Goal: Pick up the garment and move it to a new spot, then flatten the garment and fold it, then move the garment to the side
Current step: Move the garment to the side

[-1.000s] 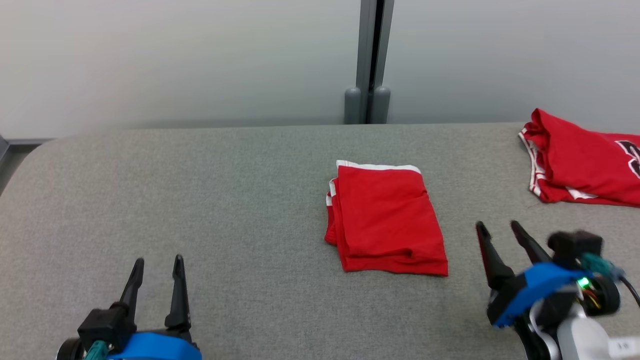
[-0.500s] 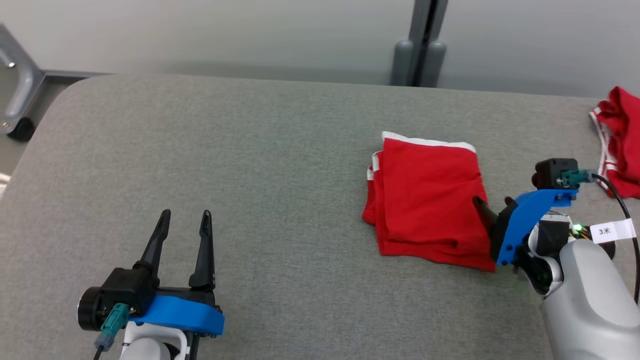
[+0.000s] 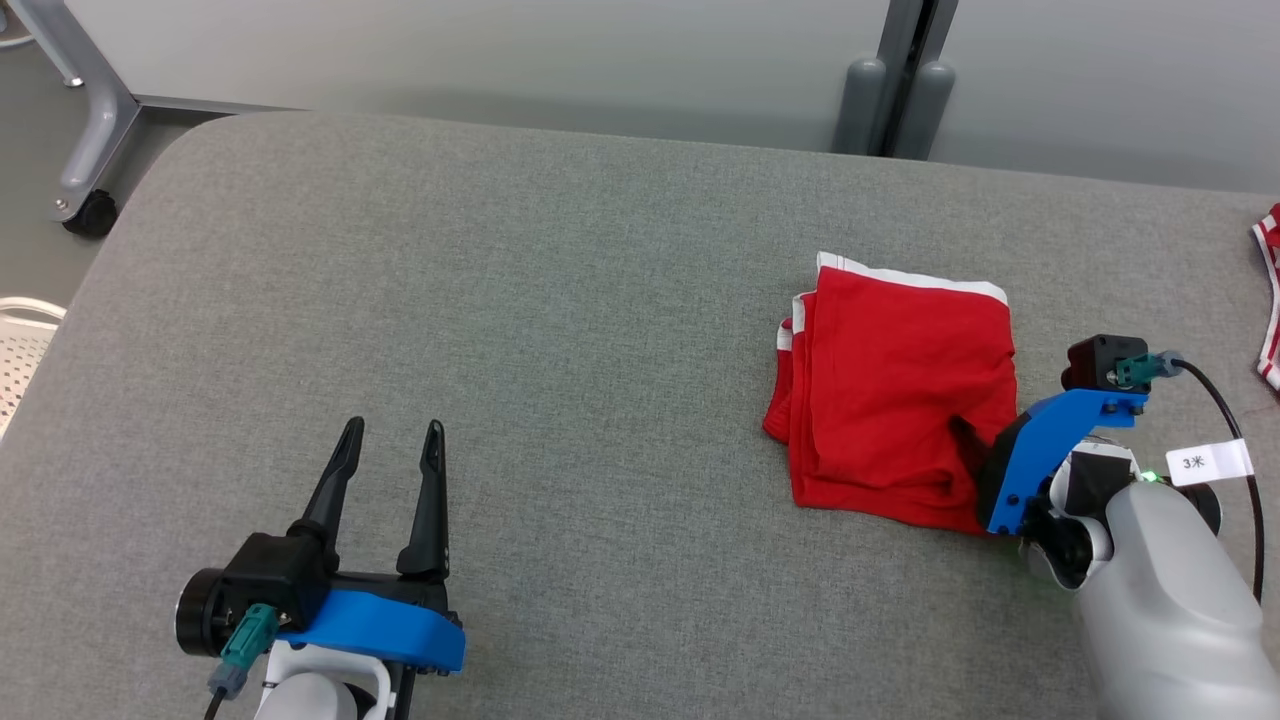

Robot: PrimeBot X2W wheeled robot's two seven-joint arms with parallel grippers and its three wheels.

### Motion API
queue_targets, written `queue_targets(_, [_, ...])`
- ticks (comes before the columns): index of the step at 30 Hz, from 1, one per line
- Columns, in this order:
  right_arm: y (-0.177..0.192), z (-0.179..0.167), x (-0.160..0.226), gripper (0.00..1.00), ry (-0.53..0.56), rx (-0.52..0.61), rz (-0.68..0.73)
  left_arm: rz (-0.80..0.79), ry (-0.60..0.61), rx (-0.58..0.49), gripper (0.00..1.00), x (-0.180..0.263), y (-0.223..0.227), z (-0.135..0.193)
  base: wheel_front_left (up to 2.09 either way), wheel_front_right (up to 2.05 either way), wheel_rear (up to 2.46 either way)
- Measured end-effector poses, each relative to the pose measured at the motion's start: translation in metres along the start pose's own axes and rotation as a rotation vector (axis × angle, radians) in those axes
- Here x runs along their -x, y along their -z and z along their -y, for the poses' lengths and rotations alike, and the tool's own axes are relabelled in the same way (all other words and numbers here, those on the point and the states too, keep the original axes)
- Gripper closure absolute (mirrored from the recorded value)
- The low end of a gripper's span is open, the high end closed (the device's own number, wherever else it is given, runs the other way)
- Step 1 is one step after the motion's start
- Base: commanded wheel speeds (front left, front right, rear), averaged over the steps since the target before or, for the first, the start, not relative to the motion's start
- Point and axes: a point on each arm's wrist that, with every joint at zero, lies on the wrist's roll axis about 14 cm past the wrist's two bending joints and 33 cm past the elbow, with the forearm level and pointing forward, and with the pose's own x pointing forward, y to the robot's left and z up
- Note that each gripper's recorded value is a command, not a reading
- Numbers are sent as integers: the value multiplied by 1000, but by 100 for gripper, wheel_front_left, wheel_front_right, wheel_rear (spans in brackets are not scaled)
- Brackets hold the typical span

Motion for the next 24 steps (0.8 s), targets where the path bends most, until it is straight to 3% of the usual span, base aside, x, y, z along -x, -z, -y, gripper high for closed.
queue_targets(1, [0,-1,-2,0,-3,0,-6,-2,1,0,0,-1,0,0,0,0,0])
queue_targets(2, [0,-2,-3,37,-6,1,-6,-2,2,-1,0,-1,1,0,0,0,0])
queue_targets(3, [1,-3,-4,53,-7,14,-11,-3,3,-1,0,-2,1,1,0,0,0])
queue_targets(4, [1,-3,-4,100,-7,14,-11,-3,3,-1,0,-2,1,1,0,0,0])
queue_targets(10, [-19,-3,-11,100,-3,208,16,-8,16,-3,0,-12,3,4,0,0,0])
queue_targets(15, [-81,19,1,100,55,431,129,2,60,5,0,-26,3,18,0,0,0])
queue_targets(19, [-131,46,19,100,111,543,219,19,101,24,0,-42,1,33,0,0,0])
queue_targets(24, [-164,98,36,100,217,606,249,19,162,41,0,-61,5,55,0,0,0])
